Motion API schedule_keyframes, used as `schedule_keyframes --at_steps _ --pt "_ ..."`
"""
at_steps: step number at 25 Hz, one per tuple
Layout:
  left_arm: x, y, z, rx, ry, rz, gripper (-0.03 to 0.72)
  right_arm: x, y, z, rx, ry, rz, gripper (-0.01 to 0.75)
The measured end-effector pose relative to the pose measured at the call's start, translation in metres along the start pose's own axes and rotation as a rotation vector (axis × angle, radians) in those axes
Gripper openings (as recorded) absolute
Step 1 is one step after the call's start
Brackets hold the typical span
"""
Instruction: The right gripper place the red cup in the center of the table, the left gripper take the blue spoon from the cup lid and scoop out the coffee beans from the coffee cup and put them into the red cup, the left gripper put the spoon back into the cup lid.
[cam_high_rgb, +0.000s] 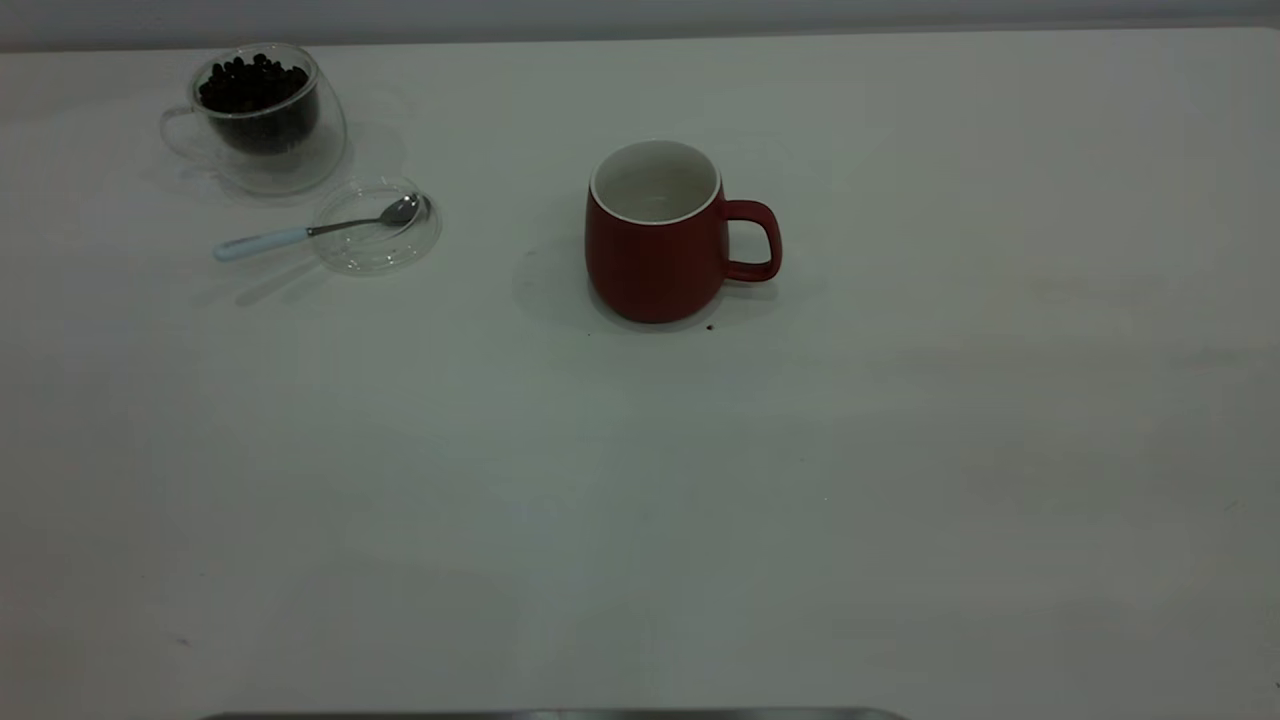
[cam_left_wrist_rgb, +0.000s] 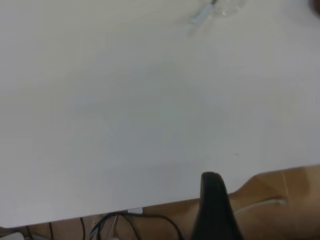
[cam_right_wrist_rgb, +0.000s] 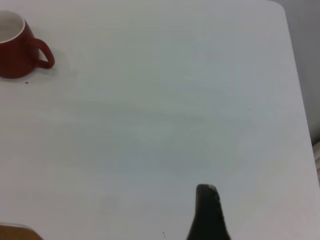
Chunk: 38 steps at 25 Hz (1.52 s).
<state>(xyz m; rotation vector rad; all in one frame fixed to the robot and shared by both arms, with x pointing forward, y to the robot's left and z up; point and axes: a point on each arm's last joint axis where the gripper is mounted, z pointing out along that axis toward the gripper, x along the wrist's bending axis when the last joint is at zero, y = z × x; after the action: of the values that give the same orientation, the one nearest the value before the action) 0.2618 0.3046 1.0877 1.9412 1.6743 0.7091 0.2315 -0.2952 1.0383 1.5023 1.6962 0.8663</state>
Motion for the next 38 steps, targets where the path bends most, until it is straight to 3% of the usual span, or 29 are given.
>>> schedule_keyframes --at_steps 4,15,33,38 --pt "-0.001 -0.021 0.004 -0.026 0.001 -0.029 0.588 0.000 0.000 0.000 0.000 0.000 0.000 0.590" --pt "-0.004 -0.041 0.034 0.061 -0.001 -0.050 0.588 0.000 0.000 0.000 0.000 0.000 0.000 0.590" --pt "-0.004 -0.042 0.036 0.052 -0.002 -0.053 0.588 0.000 0.000 0.000 0.000 0.000 0.000 0.590" --pt "-0.002 -0.048 0.030 -0.002 0.064 -0.115 0.588 0.000 0.000 0.000 0.000 0.000 0.000 0.590"
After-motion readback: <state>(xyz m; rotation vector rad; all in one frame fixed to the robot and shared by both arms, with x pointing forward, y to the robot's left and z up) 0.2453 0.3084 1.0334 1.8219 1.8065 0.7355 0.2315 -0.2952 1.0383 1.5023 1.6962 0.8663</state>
